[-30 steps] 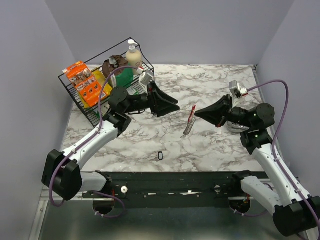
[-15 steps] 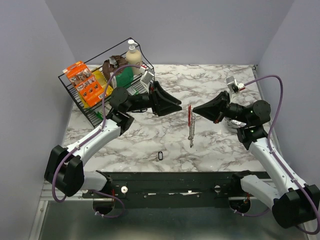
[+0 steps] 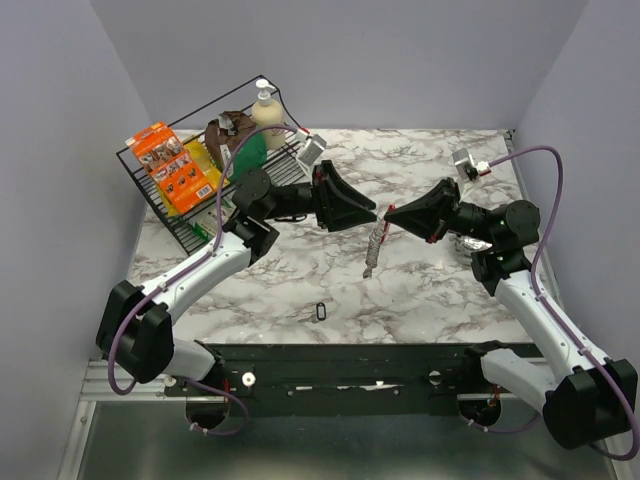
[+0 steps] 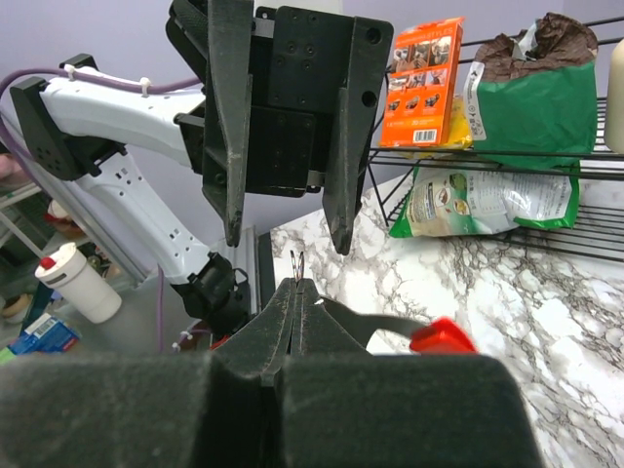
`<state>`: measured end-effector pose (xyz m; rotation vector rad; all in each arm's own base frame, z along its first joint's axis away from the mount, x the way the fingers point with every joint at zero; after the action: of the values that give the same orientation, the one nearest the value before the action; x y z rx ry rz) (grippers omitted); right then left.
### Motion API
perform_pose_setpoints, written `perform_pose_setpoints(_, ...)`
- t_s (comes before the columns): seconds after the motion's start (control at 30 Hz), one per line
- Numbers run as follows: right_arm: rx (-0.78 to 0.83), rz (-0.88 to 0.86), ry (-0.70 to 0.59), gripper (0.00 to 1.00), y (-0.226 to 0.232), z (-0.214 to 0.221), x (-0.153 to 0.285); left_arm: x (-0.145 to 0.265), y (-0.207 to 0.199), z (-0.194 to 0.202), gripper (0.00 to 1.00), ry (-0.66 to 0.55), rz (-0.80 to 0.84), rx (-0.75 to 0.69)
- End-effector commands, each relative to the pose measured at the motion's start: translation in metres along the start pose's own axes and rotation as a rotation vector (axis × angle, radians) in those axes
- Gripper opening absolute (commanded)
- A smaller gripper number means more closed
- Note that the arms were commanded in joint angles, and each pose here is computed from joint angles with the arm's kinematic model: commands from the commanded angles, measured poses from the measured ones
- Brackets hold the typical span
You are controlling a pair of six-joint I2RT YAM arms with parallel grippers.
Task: Put the keys on the keyring
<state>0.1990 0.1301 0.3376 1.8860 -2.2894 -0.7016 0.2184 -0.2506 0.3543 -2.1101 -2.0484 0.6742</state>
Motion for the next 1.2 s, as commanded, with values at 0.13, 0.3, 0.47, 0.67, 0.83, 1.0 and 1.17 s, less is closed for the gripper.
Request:
perform_pose_setpoints(0.13,0.076,-0.029,-0.036,0.00,0.012,-0.012,0.000,-0.010,0.003,0.001,0.45,0.032,0.005,-0.013)
perform_pose_setpoints(0.3,0.077,-0.030,-0.037,0.00,0.012,-0.012,0.000,-0.010,0.004,0.003,0.36,0.033,0.003,-0.008)
perform_pose_setpoints(0.47,0.074,-0.036,-0.034,0.00,0.012,-0.011,0.000,-0.011,0.004,0.003,0.28,0.030,0.004,-0.006)
perform_pose_setpoints(0.67,0.073,-0.037,-0.033,0.00,0.012,-0.010,0.000,-0.014,0.003,0.002,0.20,0.029,0.007,-0.003)
perform_pose_setpoints(0.83,0.069,-0.042,-0.027,0.00,0.011,-0.010,-0.001,-0.018,0.001,0.004,0.17,0.041,0.027,0.001)
perform_pose_setpoints(1.0,0.065,-0.042,-0.024,0.01,0.010,-0.009,0.000,-0.022,-0.003,0.004,0.18,0.044,0.045,-0.001)
perform_pose_setpoints(1.17,0.069,-0.043,-0.025,0.00,0.010,-0.009,0.000,-0.023,-0.002,0.005,0.03,0.048,0.048,-0.003)
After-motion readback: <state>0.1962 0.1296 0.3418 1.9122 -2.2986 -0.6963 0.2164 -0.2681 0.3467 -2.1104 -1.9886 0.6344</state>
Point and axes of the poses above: each gripper's point midway between its finger pads, its own x axis back along the fingers, its own y axis along the line the jaws close on, z = x × y, the point moved 10 cm from there along x, back along the fingers, and after that the axes turned 6 degrees about -x, right-handed, at the moved point
